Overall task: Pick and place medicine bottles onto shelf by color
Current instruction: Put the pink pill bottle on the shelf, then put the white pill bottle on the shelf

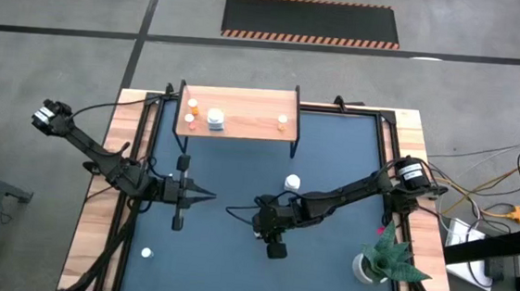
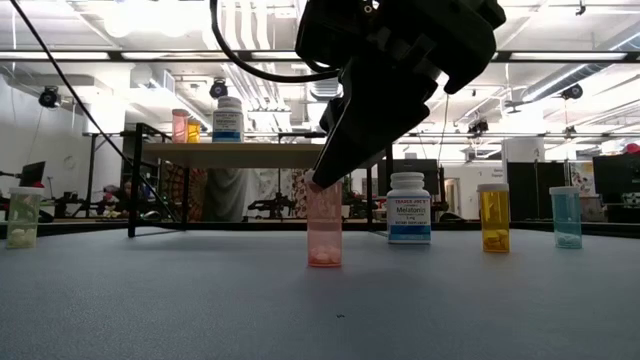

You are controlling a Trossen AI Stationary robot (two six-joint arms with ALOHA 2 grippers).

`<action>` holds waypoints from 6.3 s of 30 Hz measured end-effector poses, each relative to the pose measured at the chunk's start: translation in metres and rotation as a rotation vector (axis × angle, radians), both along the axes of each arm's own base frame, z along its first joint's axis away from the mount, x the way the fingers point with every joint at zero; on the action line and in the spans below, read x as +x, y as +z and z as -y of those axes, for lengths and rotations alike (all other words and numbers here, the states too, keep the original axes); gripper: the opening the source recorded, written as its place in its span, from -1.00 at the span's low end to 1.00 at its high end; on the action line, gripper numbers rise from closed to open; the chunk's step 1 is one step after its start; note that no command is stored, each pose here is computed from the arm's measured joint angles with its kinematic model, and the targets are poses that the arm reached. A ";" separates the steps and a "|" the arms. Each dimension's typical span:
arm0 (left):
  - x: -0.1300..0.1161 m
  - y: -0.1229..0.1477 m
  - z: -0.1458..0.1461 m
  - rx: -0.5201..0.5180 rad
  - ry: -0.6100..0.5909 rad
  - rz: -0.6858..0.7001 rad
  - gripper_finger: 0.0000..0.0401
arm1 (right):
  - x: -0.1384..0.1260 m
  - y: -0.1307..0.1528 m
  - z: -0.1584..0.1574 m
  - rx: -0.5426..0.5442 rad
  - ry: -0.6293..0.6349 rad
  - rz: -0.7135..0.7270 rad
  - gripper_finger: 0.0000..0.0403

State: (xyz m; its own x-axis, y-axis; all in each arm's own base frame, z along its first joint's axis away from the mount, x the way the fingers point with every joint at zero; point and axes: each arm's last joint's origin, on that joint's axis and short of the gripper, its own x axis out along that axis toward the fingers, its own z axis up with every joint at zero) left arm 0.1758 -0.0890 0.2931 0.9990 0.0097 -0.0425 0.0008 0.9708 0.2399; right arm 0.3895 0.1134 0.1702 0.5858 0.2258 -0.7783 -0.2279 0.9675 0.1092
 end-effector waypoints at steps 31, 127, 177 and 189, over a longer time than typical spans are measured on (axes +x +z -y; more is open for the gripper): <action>-0.036 0.011 -0.023 0.017 0.066 0.176 -0.97 | 0.054 0.188 0.119 -0.034 -0.247 0.264 -0.43; -0.040 0.009 -0.025 0.019 0.063 0.178 -0.97 | 0.054 0.163 0.242 -0.099 -0.429 -0.078 -0.74; -0.039 0.008 -0.024 0.017 0.059 0.173 -0.97 | 0.015 0.072 0.086 -0.222 -0.073 0.204 -0.96; -0.039 0.008 -0.024 0.017 0.058 0.173 -0.97 | -0.028 0.080 0.080 -0.120 -0.145 0.152 -0.76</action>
